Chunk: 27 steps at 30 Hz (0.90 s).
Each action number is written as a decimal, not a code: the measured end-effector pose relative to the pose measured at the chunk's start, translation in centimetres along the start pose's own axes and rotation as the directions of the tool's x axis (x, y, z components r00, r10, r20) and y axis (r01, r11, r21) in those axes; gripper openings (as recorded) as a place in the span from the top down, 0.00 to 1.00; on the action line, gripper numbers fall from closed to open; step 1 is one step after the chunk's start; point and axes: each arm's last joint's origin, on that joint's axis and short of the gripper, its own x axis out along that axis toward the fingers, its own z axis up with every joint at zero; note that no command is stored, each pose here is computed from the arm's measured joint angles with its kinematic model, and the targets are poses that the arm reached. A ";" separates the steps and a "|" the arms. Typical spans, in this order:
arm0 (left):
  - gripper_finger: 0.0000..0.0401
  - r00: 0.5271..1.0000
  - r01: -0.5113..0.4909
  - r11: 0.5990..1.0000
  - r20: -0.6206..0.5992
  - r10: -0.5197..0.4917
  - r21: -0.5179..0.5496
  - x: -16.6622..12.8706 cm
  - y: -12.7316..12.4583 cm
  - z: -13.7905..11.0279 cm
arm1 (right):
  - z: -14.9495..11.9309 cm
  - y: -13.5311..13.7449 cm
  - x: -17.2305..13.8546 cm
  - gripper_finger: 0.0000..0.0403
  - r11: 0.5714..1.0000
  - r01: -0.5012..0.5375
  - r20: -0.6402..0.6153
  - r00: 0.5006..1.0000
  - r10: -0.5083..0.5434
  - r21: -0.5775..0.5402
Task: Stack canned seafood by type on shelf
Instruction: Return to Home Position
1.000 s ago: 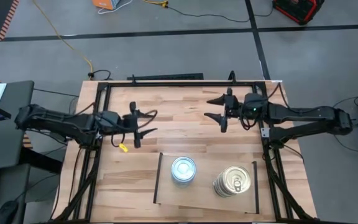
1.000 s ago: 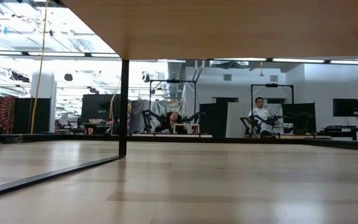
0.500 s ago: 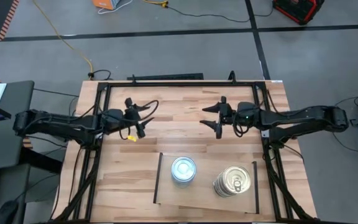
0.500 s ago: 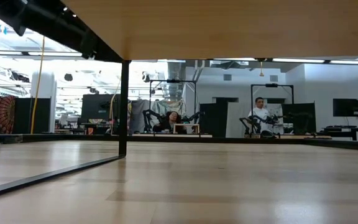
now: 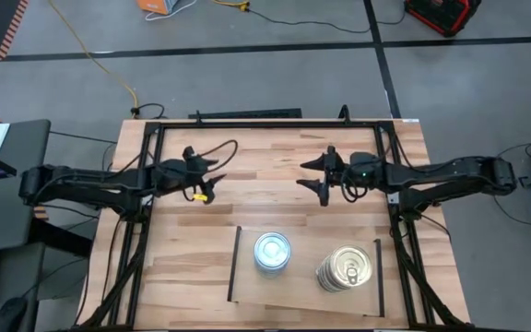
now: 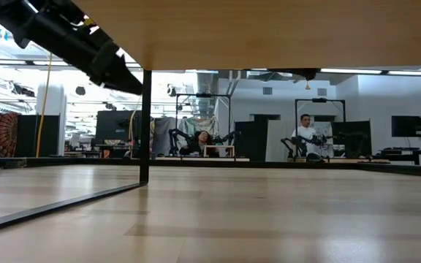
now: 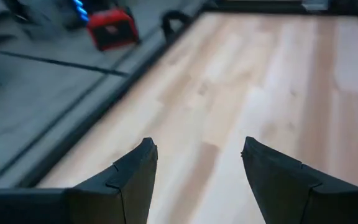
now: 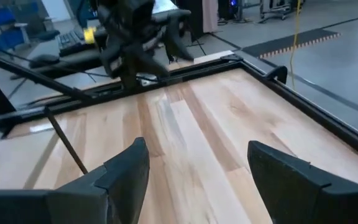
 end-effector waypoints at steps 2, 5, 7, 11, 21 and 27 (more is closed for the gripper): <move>0.43 0.999 0.044 0.999 -0.026 -0.044 -0.008 -0.1 -0.3 -0.3 | 0.1 0.3 -0.2 0.27 1.000 -0.014 0.003 1.000 0.014 0.001; 0.43 0.998 0.059 0.998 -0.004 -0.059 -0.030 -0.6 -0.7 -1.0 | 0.1 1.1 -0.6 0.27 0.999 -0.047 0.000 0.999 0.047 -0.008; 0.43 0.998 0.051 0.998 0.041 -0.049 -0.043 -0.9 -0.8 -1.3 | 0.3 1.6 -1.1 0.27 0.998 -0.058 0.005 0.998 0.058 -0.035; 0.43 0.994 0.028 0.998 0.109 -0.023 -0.050 -2.0 -0.3 -2.0 | 0.8 2.0 -2.6 0.27 0.997 0.032 0.036 0.999 -0.030 -0.075; 0.43 0.984 0.004 0.997 0.178 0.010 -0.079 -3.8 0.7 -3.2 | 1.3 2.6 -5.3 0.27 0.988 0.079 0.049 0.996 -0.073 -0.129; 0.43 0.978 0.020 0.995 0.211 0.002 -0.102 -4.5 1.1 -4.1 | 1.6 2.8 -7.1 0.27 0.990 0.049 0.060 0.997 -0.041 -0.130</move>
